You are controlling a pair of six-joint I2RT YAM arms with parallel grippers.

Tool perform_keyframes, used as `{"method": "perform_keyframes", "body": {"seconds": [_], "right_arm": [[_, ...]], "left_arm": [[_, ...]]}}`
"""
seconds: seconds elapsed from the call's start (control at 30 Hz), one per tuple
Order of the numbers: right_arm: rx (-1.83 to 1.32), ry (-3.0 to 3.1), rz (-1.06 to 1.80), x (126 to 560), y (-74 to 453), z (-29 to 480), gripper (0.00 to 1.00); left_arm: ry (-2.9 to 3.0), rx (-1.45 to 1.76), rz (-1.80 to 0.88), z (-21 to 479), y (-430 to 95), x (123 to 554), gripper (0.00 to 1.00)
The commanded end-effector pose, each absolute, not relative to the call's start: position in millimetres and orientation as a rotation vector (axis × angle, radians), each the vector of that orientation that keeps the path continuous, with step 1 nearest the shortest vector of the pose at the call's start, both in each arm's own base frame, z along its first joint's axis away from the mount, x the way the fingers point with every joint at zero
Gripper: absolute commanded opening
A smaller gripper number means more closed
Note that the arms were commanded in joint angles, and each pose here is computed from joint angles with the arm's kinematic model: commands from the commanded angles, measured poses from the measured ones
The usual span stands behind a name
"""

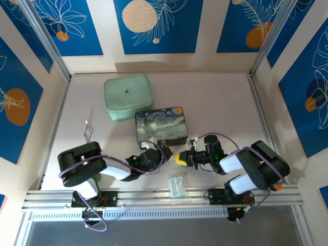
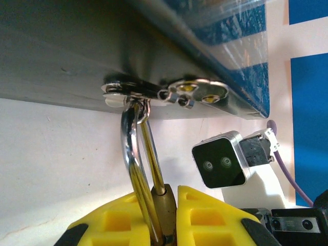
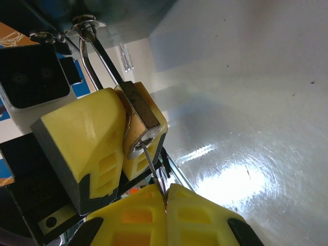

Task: Unlock the padlock with the key

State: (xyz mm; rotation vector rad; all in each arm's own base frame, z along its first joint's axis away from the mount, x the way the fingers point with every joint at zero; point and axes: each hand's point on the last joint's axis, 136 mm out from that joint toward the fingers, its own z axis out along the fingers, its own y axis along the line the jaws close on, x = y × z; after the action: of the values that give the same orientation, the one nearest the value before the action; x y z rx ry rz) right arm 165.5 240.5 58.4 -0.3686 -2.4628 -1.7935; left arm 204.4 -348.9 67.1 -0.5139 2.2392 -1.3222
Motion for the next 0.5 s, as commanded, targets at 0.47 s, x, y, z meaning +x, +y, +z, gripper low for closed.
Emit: {"method": "perform_keyframes", "body": {"seconds": [0.47], "right_arm": [[-0.326, -2.357, -1.891, 190.1, 234.8, 75.2, 0.00]], "left_arm": [[2.312, -0.450, -1.432, 77.5, -368.1, 190.0, 0.00]]}}
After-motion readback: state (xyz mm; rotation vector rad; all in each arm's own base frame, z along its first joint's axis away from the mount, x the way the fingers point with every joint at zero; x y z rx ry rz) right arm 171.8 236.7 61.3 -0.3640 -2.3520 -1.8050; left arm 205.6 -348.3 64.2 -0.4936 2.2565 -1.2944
